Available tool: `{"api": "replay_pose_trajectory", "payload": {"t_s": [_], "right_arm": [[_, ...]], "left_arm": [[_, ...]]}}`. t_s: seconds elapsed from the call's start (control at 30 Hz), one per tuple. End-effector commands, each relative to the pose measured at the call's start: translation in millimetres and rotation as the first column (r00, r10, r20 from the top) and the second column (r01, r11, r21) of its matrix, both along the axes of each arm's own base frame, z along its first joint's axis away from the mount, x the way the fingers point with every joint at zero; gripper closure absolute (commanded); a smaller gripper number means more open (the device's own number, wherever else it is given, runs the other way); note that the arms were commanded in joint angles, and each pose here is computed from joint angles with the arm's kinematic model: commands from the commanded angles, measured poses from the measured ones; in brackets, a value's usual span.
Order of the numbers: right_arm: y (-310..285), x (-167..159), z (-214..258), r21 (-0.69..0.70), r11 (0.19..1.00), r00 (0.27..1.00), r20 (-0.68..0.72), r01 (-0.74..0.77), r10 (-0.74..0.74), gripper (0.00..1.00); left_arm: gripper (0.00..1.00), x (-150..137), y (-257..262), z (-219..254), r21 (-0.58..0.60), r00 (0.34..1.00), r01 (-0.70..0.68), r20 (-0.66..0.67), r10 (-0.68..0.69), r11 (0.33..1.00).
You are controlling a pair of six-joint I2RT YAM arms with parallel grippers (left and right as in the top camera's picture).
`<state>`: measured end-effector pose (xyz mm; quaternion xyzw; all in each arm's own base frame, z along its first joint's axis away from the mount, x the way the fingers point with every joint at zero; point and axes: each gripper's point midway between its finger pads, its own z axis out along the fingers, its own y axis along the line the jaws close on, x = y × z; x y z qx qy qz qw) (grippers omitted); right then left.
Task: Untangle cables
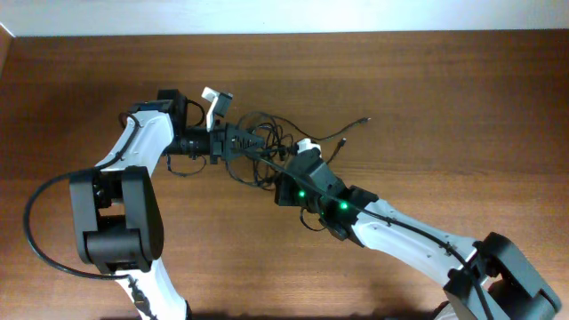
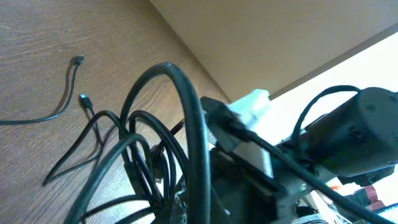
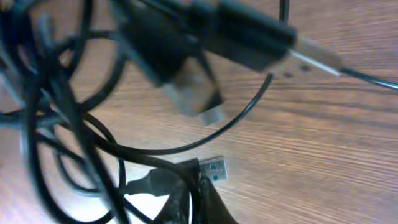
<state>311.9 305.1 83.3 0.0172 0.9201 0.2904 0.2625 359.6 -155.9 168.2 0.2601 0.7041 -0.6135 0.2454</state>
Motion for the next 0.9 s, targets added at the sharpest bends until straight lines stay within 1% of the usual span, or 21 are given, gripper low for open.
{"api": "replay_pose_trajectory", "payload": {"t_s": [0.0,0.07,0.17,0.27,0.33,0.37,0.4,0.43,0.47,0.5,0.53,0.57,0.6,0.63,0.7,0.73,0.77,0.83,0.87], "right_arm": [[-26.4,10.3,-7.7,-0.091,0.996,1.0,0.006,0.021,-0.02,0.96],[-59.4,9.6,-8.4,-0.149,0.986,0.996,-0.043,0.068,-0.076,0.96],[-122.9,9.2,0.9,-0.28,0.945,0.98,-0.051,0.17,-0.191,0.96],[-202.0,-6.3,3.0,-0.488,0.836,0.946,-0.058,0.253,-0.32,0.96],[-252.8,-18.4,2.3,-0.631,0.723,0.915,-0.051,0.281,-0.4,0.96],[-272.8,-24.5,1.7,-0.675,0.676,0.894,-0.054,0.296,-0.445,0.96],[-282.6,-29.6,-0.9,-0.679,0.671,0.877,-0.083,0.297,-0.473,0.96],[-269.6,-29.9,-5.9,-0.621,0.745,0.896,-0.15,0.243,-0.417,0.96],[-241.7,-26.9,-7.9,-0.514,0.845,0.934,-0.21,0.145,-0.288,0.96],[-220.1,-24.5,-5.9,-0.419,0.903,0.95,-0.233,0.094,-0.207,0.93],[-198.0,-22.4,-1.5,-0.31,0.949,0.96,-0.247,0.051,-0.133,0.82],[-169.6,-20.0,6.6,-0.175,0.985,0.968,-0.248,-0.008,-0.037,0.74],[-152.3,-17.7,10.8,-0.113,0.992,0.973,-0.232,-0.048,0.02,0.65],[-140.0,-15.0,11.1,-0.087,0.994,0.975,-0.217,-0.071,0.051,0.57],[-124.1,-11.0,7.7,-0.063,0.995,0.975,-0.212,-0.075,0.06,0.54],[-111.3,-9.3,5.0,-0.051,0.994,0.976,-0.2,-0.097,0.085,0.53],[-99.3,-8.1,1.0,-0.038,0.993,0.975,-0.198,-0.107,0.098,0.53],[-72.9,-4.1,-10.0,-0.006,0.99,0.973,-0.182,-0.142,0.139,0.53],[-67.4,-2.6,-11.9,0.007,0.988,0.973,-0.176,-0.153,0.152,0.53]], "left_arm": [[1.0,-0.1,1.6,8.3,-0.001,1.0,-0.005,0.031,0.005,1.0],[1.0,0.9,2.8,7.1,0.006,1.0,-0.01,0.024,0.01,1.0],[1.0,7.0,15.6,4.7,0.019,0.999,-0.049,-0.009,0.049,0.999],[1.0,13.1,33.2,4.6,0.019,0.995,-0.098,-0.021,0.098,0.995],[1.0,15.2,43.6,2.8,0.019,0.992,-0.126,-0.028,0.126,0.992],[1.0,15.8,46.1,2.7,0.018,0.991,-0.133,-0.029,0.133,0.991],[1.0,16.1,47.3,2.8,0.018,0.99,-0.136,-0.029,0.136,0.991],[1.0,16.0,46.8,2.8,0.018,0.99,-0.134,-0.029,0.135,0.991],[1.0,15.6,45.4,2.7,0.018,0.991,-0.131,-0.029,0.131,0.991],[1.0,15.2,43.8,2.8,0.018,0.992,-0.126,-0.028,0.127,0.992],[1.0,14.9,42.7,2.8,0.018,0.992,-0.123,-0.027,0.124,0.992],[1.0,14.5,41.4,2.7,0.019,0.992,-0.12,-0.028,0.121,0.993],[1.0,13.8,39.2,2.7,0.019,0.993,-0.114,-0.027,0.114,0.993],[1.0,13.5,38.3,2.7,0.019,0.993,-0.112,-0.027,0.112,0.994],[1.0,13.5,38.1,2.7,0.019,0.993,-0.111,-0.027,0.112,0.994],[0.92,13.5,38.1,2.7,0.019,0.993,-0.111,-0.027,0.112,0.994],[0.87,13.5,38.1,2.7,0.019,0.993,-0.111,-0.028,0.112,0.994],[0.71,13.5,38.1,2.8,0.018,0.993,-0.111,-0.028,0.112,0.994],[0.7,13.5,38.1,2.8,0.018,0.993,-0.111,-0.027,0.112,0.994]]}}
